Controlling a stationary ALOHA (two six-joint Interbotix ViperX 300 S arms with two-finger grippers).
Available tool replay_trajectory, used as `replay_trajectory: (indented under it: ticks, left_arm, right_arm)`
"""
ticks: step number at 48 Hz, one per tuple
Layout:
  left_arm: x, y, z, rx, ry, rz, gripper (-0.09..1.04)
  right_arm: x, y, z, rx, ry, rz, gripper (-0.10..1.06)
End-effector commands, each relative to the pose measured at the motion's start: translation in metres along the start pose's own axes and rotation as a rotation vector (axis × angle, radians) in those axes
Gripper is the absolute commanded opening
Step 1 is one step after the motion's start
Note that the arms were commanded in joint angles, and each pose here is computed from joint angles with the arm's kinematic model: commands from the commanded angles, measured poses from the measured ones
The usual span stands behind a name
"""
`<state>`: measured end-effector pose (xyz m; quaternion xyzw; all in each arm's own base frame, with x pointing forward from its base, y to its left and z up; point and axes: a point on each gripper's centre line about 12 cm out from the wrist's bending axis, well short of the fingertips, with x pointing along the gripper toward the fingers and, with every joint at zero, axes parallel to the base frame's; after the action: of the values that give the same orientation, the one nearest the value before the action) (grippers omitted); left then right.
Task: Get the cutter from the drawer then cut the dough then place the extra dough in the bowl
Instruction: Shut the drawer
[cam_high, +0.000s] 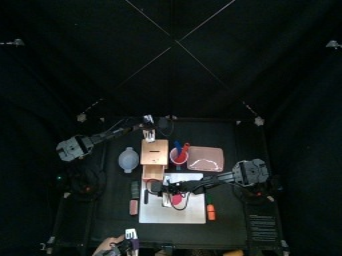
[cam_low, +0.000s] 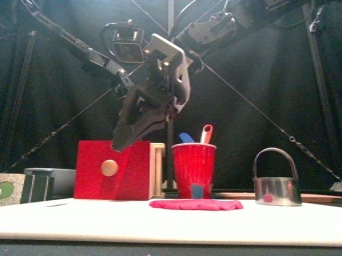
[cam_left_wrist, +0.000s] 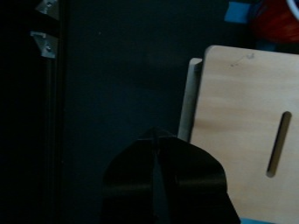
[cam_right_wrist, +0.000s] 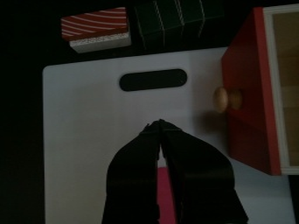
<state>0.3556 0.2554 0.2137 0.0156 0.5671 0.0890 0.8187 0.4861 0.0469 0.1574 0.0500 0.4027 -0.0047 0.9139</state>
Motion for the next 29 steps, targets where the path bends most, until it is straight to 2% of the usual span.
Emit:
replay_trajectory:
  ticks: [1,17,29]
  left_arm:
    - [-0.004,0.008,0.011,0.008,-0.002,0.0,0.42]
    - [0.009,0.006,0.009,0.015,0.028,-0.021,0.42]
    - [0.017,0.001,0.002,0.019,0.049,-0.035,0.42]
  right_arm:
    - [-0.007,0.001,0.021,0.003,-0.037,0.001,0.11]
    - [0.011,0.001,0.029,-0.008,-0.017,-0.015,0.11]
    - [0.021,-0.018,0.032,-0.031,0.019,-0.07,0.11]
